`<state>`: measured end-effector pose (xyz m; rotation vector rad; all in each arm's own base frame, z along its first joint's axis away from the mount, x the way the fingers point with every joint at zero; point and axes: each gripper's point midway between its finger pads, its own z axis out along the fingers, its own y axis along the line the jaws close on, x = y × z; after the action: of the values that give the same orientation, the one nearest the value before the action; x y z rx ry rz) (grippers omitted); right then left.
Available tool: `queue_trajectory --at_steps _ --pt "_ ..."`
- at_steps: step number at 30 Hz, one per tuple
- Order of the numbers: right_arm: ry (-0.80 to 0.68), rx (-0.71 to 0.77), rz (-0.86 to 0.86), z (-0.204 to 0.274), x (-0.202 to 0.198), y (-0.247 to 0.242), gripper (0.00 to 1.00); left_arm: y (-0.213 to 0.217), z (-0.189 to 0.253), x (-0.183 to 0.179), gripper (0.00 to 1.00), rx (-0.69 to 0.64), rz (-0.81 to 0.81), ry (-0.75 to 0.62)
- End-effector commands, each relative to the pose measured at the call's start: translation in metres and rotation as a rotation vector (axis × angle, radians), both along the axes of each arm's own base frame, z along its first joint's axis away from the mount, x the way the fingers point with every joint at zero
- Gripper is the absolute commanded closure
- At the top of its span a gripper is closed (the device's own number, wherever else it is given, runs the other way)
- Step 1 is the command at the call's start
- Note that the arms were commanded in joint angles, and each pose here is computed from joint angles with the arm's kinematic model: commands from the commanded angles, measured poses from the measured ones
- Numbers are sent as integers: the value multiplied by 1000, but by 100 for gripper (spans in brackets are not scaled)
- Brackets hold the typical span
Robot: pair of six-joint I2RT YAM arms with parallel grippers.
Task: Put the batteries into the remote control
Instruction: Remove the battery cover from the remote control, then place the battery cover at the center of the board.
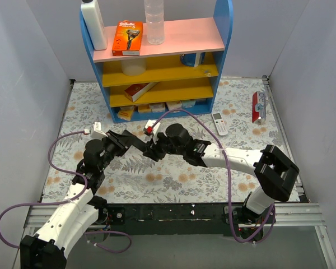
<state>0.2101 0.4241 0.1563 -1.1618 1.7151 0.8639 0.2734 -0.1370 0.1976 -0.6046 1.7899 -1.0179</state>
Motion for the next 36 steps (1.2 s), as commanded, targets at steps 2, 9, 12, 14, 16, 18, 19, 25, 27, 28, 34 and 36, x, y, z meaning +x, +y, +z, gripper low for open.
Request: queue_trajectory --at_steps 2,9,12,14,16,18,19,25,27,28,34,36 --pt "141 -288 14 -73 -34 -59 58 76 42 32 100 20 382 -172" --pt "155 -301 14 -82 -41 -69 57 78 45 32 100 13 394 -164" --pt "153 -294 8 -79 -42 -71 58 75 43 29 100 14 369 -166" --pt "143 -283 -13 -74 -39 -72 57 69 41 26 100 22 334 -176" --pt "126 -286 -70 -71 -31 -76 57 66 40 22 100 39 305 -190" --pt "158 -320 -135 -78 -26 -82 58 60 40 17 100 74 258 -212" --pt "152 -346 -196 -83 -18 -88 58 60 39 14 100 83 249 -212" --pt "223 -527 -380 -123 -4 -115 57 57 66 -7 100 165 187 -298" --pt "236 -574 -415 -132 -3 -122 56 58 71 -12 100 204 179 -300" --pt "234 -585 -432 -134 -2 -124 55 59 73 -13 100 214 178 -303" --pt "271 -631 -467 -144 -4 -130 33 50 77 -23 100 259 101 -321" --pt "281 -627 -468 -142 -5 -129 22 48 77 -24 100 270 89 -326"
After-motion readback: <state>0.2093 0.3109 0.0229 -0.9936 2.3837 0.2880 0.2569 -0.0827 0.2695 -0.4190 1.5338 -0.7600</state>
